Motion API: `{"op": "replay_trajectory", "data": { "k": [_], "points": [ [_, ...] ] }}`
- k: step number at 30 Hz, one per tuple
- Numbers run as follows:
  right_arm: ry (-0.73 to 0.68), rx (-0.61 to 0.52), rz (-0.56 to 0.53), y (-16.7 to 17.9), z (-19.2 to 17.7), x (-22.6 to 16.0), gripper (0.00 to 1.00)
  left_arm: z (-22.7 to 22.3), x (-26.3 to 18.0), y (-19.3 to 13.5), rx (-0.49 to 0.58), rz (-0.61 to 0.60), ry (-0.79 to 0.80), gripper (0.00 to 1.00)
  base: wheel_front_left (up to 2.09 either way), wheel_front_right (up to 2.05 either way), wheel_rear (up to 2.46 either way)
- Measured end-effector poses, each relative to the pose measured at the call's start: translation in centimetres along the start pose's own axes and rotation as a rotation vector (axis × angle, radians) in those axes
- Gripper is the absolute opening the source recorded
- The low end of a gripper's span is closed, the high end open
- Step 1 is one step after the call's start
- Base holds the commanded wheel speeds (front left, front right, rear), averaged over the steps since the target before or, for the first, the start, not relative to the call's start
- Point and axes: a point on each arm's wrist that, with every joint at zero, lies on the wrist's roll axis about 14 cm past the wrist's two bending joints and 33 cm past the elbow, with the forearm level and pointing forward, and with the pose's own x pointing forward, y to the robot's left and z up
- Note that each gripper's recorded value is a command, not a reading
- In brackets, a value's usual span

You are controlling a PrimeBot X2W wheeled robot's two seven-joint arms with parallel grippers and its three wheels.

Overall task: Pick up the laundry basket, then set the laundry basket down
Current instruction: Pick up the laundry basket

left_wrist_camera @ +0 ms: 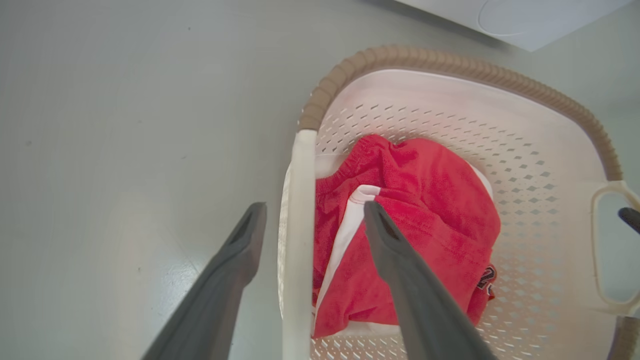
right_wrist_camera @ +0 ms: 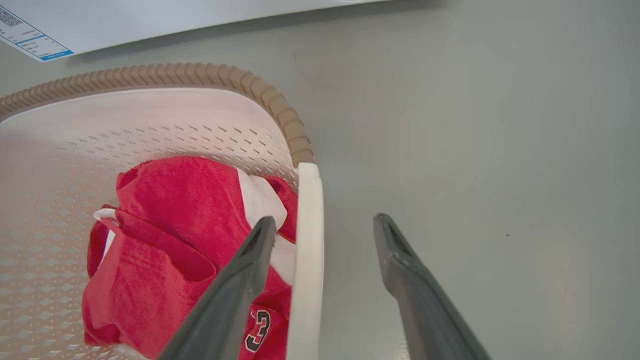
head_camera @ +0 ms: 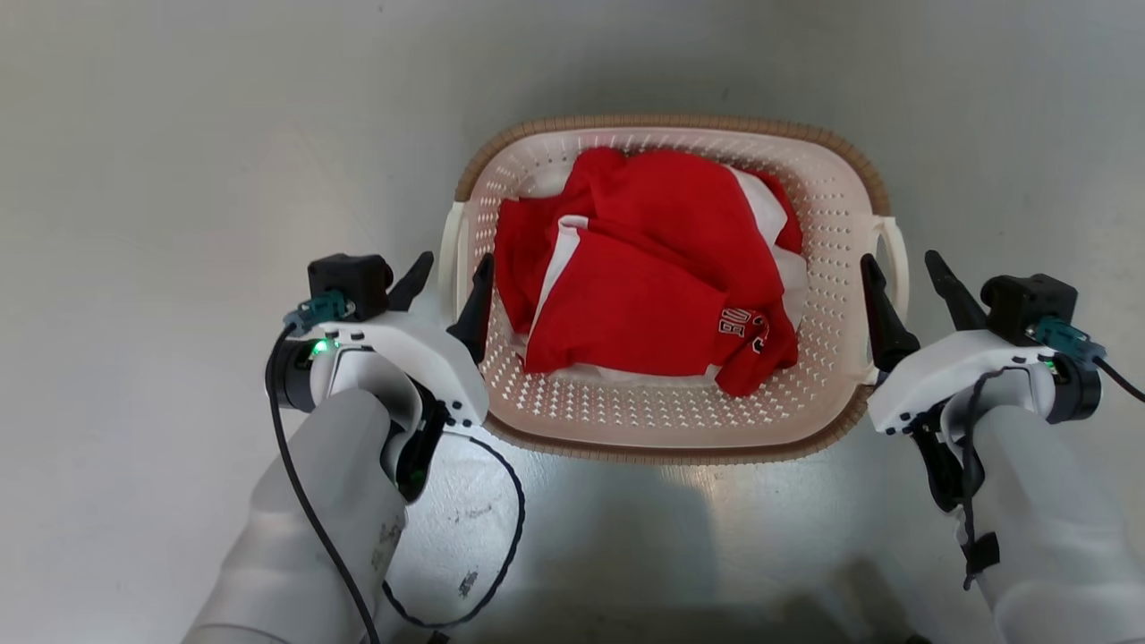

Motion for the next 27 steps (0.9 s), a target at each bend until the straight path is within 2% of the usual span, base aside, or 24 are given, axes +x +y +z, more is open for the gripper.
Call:
{"op": "replay_trajectory", "data": {
  "k": [9,21,22,23,24,25,26,27],
  "points": [
    [0.073,-0.004,0.029,0.6,-2.1,1.9,1.00,-3.1,1.4,0.6,0.005,-0.004,0.109,1.00,0.00,0.00,0.00],
    [0.095,0.008,0.035,0.6,-2.9,2.5,1.00,-3.9,2.3,0.8,-0.011,-0.002,0.145,1.00,0.00,0.00,0.00],
    [0.096,0.009,0.035,0.6,-2.9,2.5,1.00,-4.0,2.3,0.8,-0.016,-0.001,0.146,0.94,0.00,0.00,0.00],
    [0.097,0.008,0.036,0.6,-3.0,2.5,1.00,-4.0,2.3,0.8,-0.018,0.000,0.148,0.70,0.00,0.00,0.00],
    [0.099,0.009,0.037,0.6,-3.0,2.4,0.84,-4.0,2.4,0.7,-0.017,0.000,0.149,0.39,0.00,0.00,0.00],
    [0.100,0.009,0.040,0.7,-3.0,2.4,0.48,-3.8,2.5,0.7,-0.014,-0.003,0.148,0.00,0.00,0.00,0.00],
    [0.101,0.010,0.041,0.8,-3.0,2.4,0.15,-3.7,2.5,0.6,-0.015,-0.004,0.146,0.00,0.00,0.00,0.00],
    [0.100,0.012,0.042,0.8,-3.0,2.4,0.15,-3.7,2.5,0.5,-0.014,-0.006,0.145,0.00,0.00,0.00,0.00]
  ]
}}
